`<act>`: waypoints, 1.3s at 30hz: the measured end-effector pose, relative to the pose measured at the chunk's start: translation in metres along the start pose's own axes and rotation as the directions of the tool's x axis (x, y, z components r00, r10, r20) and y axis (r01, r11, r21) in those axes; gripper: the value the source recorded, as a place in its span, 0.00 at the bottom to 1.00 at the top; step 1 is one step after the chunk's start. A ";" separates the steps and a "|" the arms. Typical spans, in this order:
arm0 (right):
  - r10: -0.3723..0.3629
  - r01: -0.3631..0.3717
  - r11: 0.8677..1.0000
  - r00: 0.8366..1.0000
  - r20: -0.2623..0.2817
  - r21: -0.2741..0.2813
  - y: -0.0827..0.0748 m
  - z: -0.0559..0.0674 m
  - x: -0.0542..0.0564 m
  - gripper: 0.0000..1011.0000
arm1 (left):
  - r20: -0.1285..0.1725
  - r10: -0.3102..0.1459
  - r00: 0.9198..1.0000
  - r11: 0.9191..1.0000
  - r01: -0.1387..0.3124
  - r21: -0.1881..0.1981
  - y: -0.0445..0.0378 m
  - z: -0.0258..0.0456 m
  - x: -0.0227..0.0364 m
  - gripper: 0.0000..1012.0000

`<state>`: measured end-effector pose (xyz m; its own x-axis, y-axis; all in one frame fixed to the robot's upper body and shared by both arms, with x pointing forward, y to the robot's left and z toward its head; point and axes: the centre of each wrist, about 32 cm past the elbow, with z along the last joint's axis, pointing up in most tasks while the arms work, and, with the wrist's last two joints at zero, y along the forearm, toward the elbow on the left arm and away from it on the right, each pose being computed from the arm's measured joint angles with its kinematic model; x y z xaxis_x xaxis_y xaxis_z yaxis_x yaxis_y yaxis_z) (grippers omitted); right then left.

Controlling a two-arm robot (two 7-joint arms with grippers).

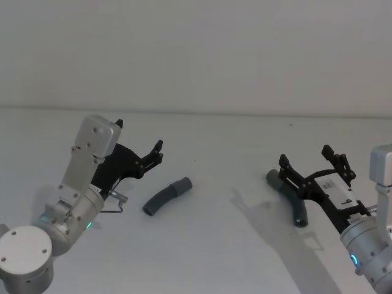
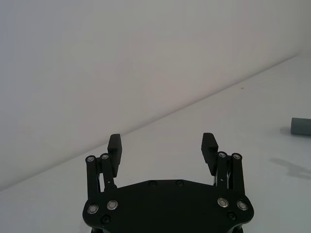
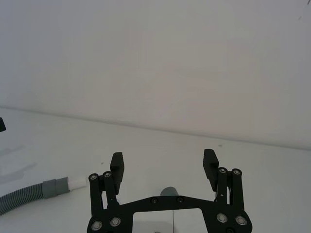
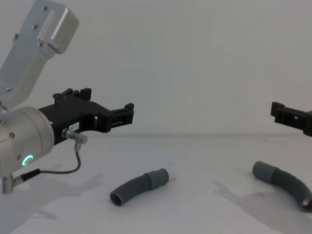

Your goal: Use both hands to pick up one end of the pipe from the table, align the ends, and insert them.

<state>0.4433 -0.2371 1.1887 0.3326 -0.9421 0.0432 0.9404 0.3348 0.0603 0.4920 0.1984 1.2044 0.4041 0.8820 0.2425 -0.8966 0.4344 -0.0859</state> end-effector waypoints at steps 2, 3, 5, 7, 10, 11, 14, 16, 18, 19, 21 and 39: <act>0.000 0.000 1.000 1.000 0.000 0.000 0.000 0.000 0.000 0.99 | 0.000 0.000 1.000 1.000 0.000 0.000 0.0000 0.0000 0.0000 0.99; 0.000 0.000 1.000 1.000 0.000 0.000 0.000 0.000 0.000 0.99 | 0.000 0.000 1.000 1.000 0.000 0.000 0.0000 0.0000 0.0000 0.99; 0.000 0.000 1.000 1.000 0.000 0.000 0.000 0.000 0.000 0.99 | 0.000 0.000 1.000 1.000 0.000 0.000 0.0000 0.0000 0.0000 0.99; 0.000 0.000 1.000 1.000 0.000 0.000 0.000 0.000 0.000 0.99 | 0.000 0.000 1.000 1.000 0.000 0.000 0.0000 0.0000 0.0000 0.99; 0.000 0.000 1.000 1.000 0.000 0.000 0.000 0.000 0.000 0.99 | 0.000 0.000 1.000 1.000 0.000 0.000 0.0000 0.0000 0.0000 0.99; 0.000 0.000 1.000 1.000 0.000 0.000 0.000 0.000 0.000 0.99 | 0.000 0.000 1.000 1.000 0.000 0.000 0.0000 0.0000 0.0000 0.99; 0.000 0.000 1.000 1.000 0.000 0.000 0.000 0.000 0.000 0.99 | 0.000 0.000 1.000 1.000 0.000 0.000 0.0000 0.0000 0.0000 0.99; 0.000 0.000 1.000 1.000 0.000 0.000 0.000 0.000 0.000 0.99 | 0.000 0.000 1.000 1.000 0.000 0.000 0.0000 0.0000 0.0000 0.99; 0.000 0.000 1.000 1.000 0.000 0.000 0.000 0.000 0.000 0.99 | 0.000 0.000 1.000 1.000 0.000 0.000 0.0000 0.0000 0.0000 0.99; 0.000 0.000 1.000 1.000 0.000 0.000 0.000 0.000 0.000 0.99 | 0.000 0.000 1.000 1.000 0.000 0.000 0.0000 0.0000 0.0000 0.99; 0.000 0.000 1.000 1.000 0.000 0.000 0.000 0.000 0.000 0.99 | 0.000 0.000 1.000 1.000 0.000 0.000 0.0000 0.0000 0.0000 0.99; 0.000 0.000 1.000 1.000 0.000 0.000 0.000 0.000 0.000 0.99 | 0.000 0.000 1.000 1.000 0.000 0.000 0.0000 0.0000 0.0000 0.99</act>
<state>0.4433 -0.2371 1.1887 0.3327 -0.9421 0.0432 0.9403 0.3348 0.0603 0.4920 0.1984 1.2044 0.4040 0.8820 0.2425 -0.8967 0.4343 -0.0859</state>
